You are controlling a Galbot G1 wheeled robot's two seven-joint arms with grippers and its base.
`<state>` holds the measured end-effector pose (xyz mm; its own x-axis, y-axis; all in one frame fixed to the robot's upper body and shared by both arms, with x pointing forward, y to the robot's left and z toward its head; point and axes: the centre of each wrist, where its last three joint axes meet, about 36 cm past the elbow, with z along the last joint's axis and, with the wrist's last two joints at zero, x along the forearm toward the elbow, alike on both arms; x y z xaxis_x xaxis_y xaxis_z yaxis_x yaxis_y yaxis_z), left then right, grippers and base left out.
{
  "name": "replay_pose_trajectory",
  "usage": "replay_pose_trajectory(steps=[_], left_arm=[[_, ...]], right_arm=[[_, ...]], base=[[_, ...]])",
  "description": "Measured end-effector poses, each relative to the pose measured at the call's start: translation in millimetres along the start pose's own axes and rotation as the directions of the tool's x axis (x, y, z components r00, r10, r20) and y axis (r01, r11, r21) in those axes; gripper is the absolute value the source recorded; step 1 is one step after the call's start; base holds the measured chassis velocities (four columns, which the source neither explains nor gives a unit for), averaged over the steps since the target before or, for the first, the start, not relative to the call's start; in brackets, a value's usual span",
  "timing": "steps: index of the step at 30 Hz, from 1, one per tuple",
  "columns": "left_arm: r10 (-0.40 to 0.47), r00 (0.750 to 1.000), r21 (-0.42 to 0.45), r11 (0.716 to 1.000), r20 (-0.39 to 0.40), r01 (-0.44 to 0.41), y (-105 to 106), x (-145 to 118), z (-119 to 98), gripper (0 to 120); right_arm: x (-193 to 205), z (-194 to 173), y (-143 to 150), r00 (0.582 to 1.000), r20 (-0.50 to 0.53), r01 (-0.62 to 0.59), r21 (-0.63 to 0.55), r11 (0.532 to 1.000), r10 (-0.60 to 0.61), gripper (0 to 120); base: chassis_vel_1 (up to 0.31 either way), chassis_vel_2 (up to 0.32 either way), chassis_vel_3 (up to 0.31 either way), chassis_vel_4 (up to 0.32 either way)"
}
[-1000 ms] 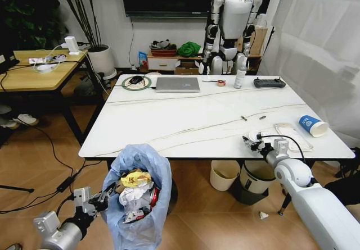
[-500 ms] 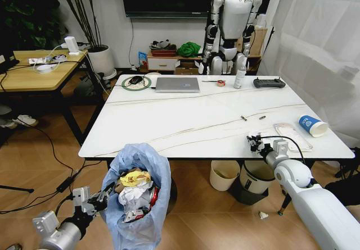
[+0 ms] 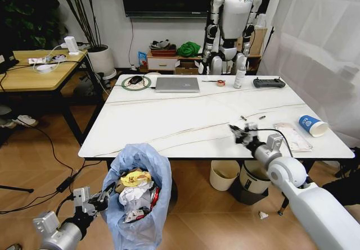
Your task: Pick up the trash bin and place the trash from the table into it.
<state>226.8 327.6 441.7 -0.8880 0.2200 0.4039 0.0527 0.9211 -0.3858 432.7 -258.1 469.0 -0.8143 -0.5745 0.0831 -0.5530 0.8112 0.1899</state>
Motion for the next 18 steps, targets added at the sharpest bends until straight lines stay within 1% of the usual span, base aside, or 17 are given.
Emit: replay_pose_trajectory(steps=[1,2,4,5,7,10,12,13,16,18], left_arm=[[0.001,1.000,-0.001,1.000,0.000,-0.001,0,0,0,0],[0.001,1.000,-0.002,1.000,0.000,-0.001,0,0,0,0],[0.002,1.000,-0.003,1.000,0.002,-0.002,-1,0,-1,0],[0.002,1.000,-0.003,1.000,0.002,-0.002,-1,0,-1,0],[0.004,1.000,-0.005,1.000,0.004,-0.004,-2,0,-2,0],[0.009,1.000,-0.010,1.000,0.004,-0.009,-4,2,-4,0],[0.009,1.000,-0.014,1.000,0.004,-0.009,-5,3,-5,0],[0.009,1.000,-0.014,1.000,0.004,-0.009,-5,3,-5,0],[0.011,1.000,-0.014,1.000,0.006,-0.010,-7,5,-7,0],[0.009,1.000,-0.012,1.000,0.006,-0.009,-7,6,-7,0]], right_arm=[[0,-5,20,0.996,0.019,0.088,-0.004,0.996,-0.088,0],[0,-8,34,0.988,0.033,0.151,-0.005,0.988,-0.151,0],[1,-13,64,0.957,0.058,0.285,-0.011,0.959,-0.284,0],[1,-13,64,0.957,0.058,0.285,-0.011,0.959,-0.284,0],[0,-12,92,0.914,0.074,0.401,-0.028,0.916,-0.398,0],[-3,-8,121,0.846,0.092,0.531,-0.046,0.846,-0.525,0],[-9,-5,135,0.805,0.096,0.591,-0.048,0.805,-0.586,0],[-9,-5,135,0.805,0.096,0.591,-0.048,0.805,-0.586,0],[-19,6,148,0.768,0.076,0.640,-0.059,0.766,-0.636,0],[-21,16,155,0.758,0.058,0.653,-0.074,0.754,-0.650,0]], base=[[0.000,0.000,0.000,0.000],[0.000,0.000,0.000,0.000],[0.000,0.000,0.000,0.000],[0.000,0.000,0.000,0.000],[0.000,0.000,0.000,0.000],[0.000,0.000,0.000,0.000],[0.000,0.000,0.000,0.000],[0.000,0.000,0.000,0.000],[0.000,0.000,0.000,0.000],[0.000,0.000,0.000,0.000]])
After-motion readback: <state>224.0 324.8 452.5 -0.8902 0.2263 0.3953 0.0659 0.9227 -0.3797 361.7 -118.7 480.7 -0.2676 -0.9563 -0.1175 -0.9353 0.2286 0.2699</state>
